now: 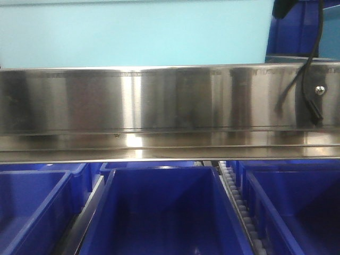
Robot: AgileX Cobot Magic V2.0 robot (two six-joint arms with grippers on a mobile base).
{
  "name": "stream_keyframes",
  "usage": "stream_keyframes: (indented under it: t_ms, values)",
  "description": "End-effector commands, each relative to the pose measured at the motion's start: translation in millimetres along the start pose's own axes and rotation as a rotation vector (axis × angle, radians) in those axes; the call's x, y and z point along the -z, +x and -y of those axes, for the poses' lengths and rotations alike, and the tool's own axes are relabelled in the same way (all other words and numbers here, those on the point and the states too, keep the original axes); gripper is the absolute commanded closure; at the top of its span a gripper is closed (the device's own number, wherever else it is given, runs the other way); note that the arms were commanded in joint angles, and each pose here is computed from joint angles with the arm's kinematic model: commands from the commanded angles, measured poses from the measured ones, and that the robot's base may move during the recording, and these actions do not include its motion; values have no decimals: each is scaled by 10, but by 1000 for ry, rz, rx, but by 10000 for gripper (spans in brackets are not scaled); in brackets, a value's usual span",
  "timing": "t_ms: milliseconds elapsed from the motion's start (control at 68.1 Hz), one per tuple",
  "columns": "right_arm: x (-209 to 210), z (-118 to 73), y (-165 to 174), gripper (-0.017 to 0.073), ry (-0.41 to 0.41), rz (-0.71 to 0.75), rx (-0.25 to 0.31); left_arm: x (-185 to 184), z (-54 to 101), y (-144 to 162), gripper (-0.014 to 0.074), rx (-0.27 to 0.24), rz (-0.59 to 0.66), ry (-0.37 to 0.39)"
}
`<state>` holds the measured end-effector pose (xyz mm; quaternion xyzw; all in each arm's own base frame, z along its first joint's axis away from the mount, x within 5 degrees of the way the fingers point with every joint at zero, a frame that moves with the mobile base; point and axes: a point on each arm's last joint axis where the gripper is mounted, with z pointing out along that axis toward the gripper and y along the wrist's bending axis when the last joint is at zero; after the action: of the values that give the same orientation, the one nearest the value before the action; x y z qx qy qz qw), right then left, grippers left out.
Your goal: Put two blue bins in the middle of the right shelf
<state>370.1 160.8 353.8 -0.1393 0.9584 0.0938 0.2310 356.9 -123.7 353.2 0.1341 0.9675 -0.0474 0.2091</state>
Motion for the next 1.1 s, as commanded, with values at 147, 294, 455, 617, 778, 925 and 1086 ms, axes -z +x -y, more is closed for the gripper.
stream_keyframes:
  t_ms: [147,294,455,617,778,925,1086]
  values:
    - [-114,27,-32,126,7,-7,-4,-101,40,-30,99,9,-18,35]
    - [-123,18,-25,383,-3,-17,-9,-110,40,-31,306,9,-20,35]
    - [-123,15,-10,727,-6,-33,-15,-110,40,-31,710,9,-20,35]
    - [-114,16,4,713,-5,-47,-16,-83,42,-29,704,12,-14,37]
    - [-8,9,6,713,-8,-24,-17,57,44,-39,704,11,24,39]
    - [242,-9,-10,713,-18,61,-13,373,66,-83,704,13,117,62]
    - [636,-32,-14,713,-31,199,-7,835,103,-102,704,8,249,92]
